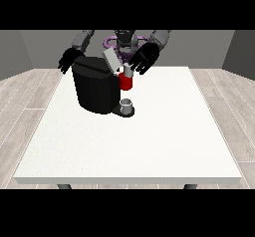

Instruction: Insert the coffee pod into the coffee machine and close the lid

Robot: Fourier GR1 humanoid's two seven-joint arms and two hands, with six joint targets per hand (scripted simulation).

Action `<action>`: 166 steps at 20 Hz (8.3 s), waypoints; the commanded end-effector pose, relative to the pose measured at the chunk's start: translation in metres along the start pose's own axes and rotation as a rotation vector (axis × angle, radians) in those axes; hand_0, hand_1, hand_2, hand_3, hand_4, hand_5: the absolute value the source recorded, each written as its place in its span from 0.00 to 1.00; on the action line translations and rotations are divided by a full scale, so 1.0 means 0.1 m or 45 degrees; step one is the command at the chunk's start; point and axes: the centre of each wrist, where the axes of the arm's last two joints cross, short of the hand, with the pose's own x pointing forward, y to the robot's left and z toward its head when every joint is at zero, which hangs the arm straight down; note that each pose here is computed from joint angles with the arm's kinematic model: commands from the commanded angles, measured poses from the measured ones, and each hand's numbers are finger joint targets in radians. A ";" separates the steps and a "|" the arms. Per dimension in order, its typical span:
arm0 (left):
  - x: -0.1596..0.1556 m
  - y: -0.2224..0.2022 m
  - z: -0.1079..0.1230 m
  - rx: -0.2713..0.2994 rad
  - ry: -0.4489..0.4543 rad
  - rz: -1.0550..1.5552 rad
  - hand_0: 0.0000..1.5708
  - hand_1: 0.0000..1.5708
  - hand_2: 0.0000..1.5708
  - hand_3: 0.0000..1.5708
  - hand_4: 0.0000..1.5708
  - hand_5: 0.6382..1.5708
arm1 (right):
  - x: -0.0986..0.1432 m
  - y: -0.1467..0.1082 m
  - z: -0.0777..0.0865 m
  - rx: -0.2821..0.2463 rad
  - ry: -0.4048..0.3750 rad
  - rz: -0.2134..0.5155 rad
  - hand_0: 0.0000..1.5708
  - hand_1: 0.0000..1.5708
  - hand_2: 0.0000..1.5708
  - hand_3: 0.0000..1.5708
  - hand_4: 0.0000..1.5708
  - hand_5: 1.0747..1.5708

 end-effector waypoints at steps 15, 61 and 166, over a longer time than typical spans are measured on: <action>0.03 -0.13 -0.02 -0.022 -0.015 -0.028 0.74 0.74 0.79 0.75 0.31 1.00 | 0.03 -0.12 -0.04 -0.032 -0.043 -0.036 0.00 0.00 0.00 0.00 0.28 1.00; 0.12 -0.24 -0.04 -0.237 -0.050 -0.212 0.00 0.00 0.00 0.00 0.00 1.00 | -0.18 -0.06 0.04 -0.100 0.057 -0.029 0.00 0.00 0.00 0.00 0.25 1.00; -0.78 -1.54 1.82 0.049 0.050 1.192 0.00 0.00 0.00 0.00 0.00 1.00 | 0.67 0.73 -1.05 0.459 -0.199 0.309 0.00 0.00 0.00 0.00 0.08 1.00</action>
